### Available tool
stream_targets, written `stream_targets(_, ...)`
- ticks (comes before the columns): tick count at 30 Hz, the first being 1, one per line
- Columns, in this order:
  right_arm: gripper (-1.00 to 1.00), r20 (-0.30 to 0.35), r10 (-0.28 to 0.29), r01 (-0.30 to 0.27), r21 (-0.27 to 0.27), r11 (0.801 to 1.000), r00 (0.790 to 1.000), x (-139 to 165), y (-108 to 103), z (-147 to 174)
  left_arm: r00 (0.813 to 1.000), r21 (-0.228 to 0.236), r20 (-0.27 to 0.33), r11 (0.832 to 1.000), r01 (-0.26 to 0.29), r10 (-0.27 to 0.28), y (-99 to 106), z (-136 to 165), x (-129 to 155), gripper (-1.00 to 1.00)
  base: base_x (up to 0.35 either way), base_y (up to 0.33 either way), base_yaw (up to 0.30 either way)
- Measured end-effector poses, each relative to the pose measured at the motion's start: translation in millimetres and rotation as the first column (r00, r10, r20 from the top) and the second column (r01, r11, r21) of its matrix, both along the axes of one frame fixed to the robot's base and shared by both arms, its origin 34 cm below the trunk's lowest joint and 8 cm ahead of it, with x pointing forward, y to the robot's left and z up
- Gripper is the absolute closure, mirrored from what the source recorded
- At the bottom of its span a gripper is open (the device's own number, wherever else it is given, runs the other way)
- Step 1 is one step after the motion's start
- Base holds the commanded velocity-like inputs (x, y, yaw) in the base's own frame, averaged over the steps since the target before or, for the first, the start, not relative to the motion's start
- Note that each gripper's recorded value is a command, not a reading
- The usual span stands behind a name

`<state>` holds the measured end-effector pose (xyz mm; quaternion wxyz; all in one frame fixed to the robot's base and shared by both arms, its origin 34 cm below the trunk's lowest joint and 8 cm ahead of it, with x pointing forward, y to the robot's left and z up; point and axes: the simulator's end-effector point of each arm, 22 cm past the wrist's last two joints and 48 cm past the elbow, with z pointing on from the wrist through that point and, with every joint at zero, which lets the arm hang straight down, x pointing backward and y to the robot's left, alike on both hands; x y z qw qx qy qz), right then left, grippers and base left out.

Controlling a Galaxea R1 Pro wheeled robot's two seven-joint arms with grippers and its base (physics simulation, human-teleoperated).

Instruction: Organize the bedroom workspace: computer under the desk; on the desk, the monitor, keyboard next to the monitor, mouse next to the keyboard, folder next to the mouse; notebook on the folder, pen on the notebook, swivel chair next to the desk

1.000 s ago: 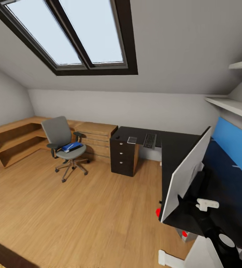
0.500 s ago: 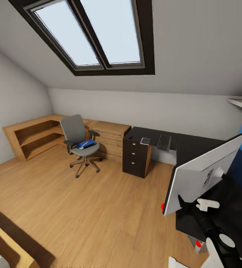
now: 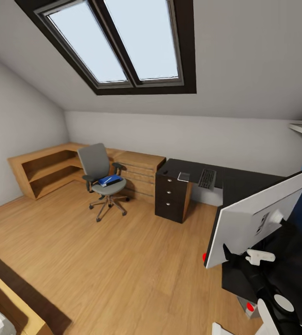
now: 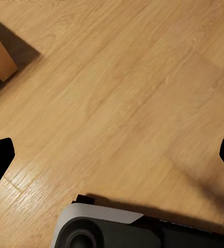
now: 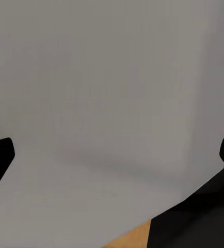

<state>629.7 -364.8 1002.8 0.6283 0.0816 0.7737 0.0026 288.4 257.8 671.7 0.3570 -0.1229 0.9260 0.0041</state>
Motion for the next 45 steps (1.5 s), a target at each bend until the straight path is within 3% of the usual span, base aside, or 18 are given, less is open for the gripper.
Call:
stream_targets(25, -1.0, 0.03, 0.001, -0.001, -0.003, 1.0, 1.0, -0.3, 0.1, 13.4, 1.0, 0.0, 0.026, 1.0, -0.012, 0.012, 2.0, 4.7, 8.4, -1.0, 0.0, 0.0, -0.201)
stream_targets(37, -1.0, 0.031, 0.013, -0.011, -0.063, 0.998, 0.999, -1.3, 0.6, 15.5, 0.999, -0.001, 0.04, 1.0, -0.011, 0.011, 1.5, 7.3, 12.8, -1.0, 0.0, 0.0, -0.208)
stream_targets(45, -1.0, 0.043, 0.013, -0.01, -0.07, 0.997, 0.999, -1.4, 0.5, 20.8, 0.999, 0.0, 0.051, 1.0, -0.01, 0.01, 1.7, 9.4, 16.1, -1.0, 0.0, 0.0, -0.207)
